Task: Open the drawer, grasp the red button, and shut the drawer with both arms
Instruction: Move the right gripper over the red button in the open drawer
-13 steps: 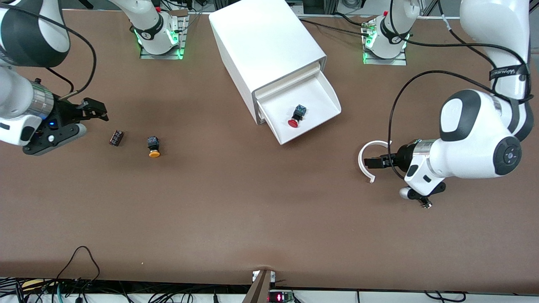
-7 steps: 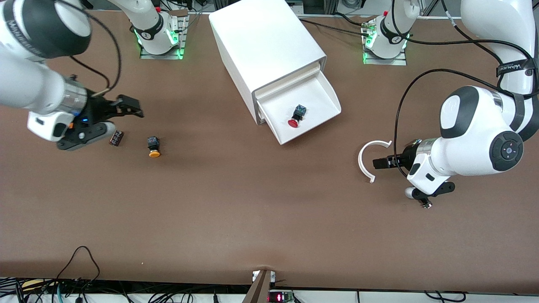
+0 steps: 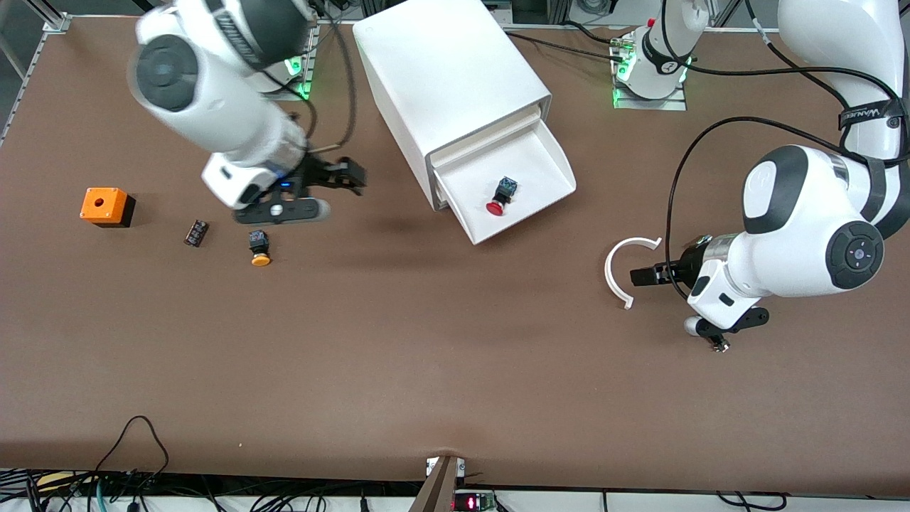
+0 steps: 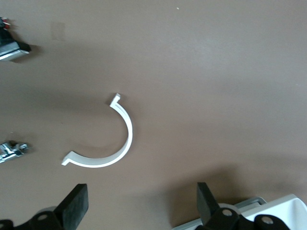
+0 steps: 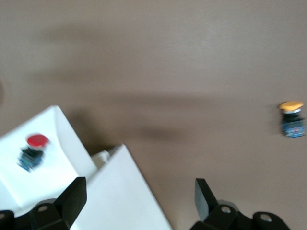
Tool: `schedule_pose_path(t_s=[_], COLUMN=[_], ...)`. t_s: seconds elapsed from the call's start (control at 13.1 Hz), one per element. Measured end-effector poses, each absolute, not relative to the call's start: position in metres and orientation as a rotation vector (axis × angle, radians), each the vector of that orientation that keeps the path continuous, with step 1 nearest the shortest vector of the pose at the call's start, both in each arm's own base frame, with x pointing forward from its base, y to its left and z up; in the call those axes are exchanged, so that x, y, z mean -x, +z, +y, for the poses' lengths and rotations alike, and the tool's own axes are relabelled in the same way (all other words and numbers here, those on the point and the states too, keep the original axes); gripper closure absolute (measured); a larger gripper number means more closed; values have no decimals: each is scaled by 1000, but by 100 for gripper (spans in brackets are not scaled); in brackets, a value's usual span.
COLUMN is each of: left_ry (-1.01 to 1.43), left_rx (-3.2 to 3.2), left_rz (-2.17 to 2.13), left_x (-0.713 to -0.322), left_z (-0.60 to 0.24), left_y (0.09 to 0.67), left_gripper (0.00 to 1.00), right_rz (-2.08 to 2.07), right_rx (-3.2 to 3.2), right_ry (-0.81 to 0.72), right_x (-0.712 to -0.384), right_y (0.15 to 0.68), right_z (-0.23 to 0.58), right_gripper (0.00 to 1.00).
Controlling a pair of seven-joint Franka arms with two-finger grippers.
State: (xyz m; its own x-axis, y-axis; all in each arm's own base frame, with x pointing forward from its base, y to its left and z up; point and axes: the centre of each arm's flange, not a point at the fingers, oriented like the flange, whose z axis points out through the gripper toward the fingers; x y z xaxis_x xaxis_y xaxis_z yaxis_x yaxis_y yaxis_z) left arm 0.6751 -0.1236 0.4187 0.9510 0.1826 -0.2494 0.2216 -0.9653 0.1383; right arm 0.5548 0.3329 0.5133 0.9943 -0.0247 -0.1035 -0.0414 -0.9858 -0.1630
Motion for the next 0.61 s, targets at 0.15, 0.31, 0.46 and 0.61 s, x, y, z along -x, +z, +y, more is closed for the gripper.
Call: schedule_pose_path(t_s=[0.15, 0.31, 0.46, 0.61], left_ry=[-350, -350, -350, -349], left_rx=[-2949, -2949, -2949, -2953], left_rz=[305, 305, 305, 303], left_x=[-675, -675, -675, -675], left_z=[-123, -123, -123, -123], left_y=[419, 419, 419, 418], left_gripper=[0, 0, 0, 0], right_rz=[164, 281, 410, 506], right_rx=[2969, 2959, 2940, 2927], right_ry=[141, 135, 129, 95], right_x=[-548, -537, -522, -505], right_y=[509, 504, 493, 472], right_z=[385, 437, 487, 529], right_gripper=[0, 0, 0, 0])
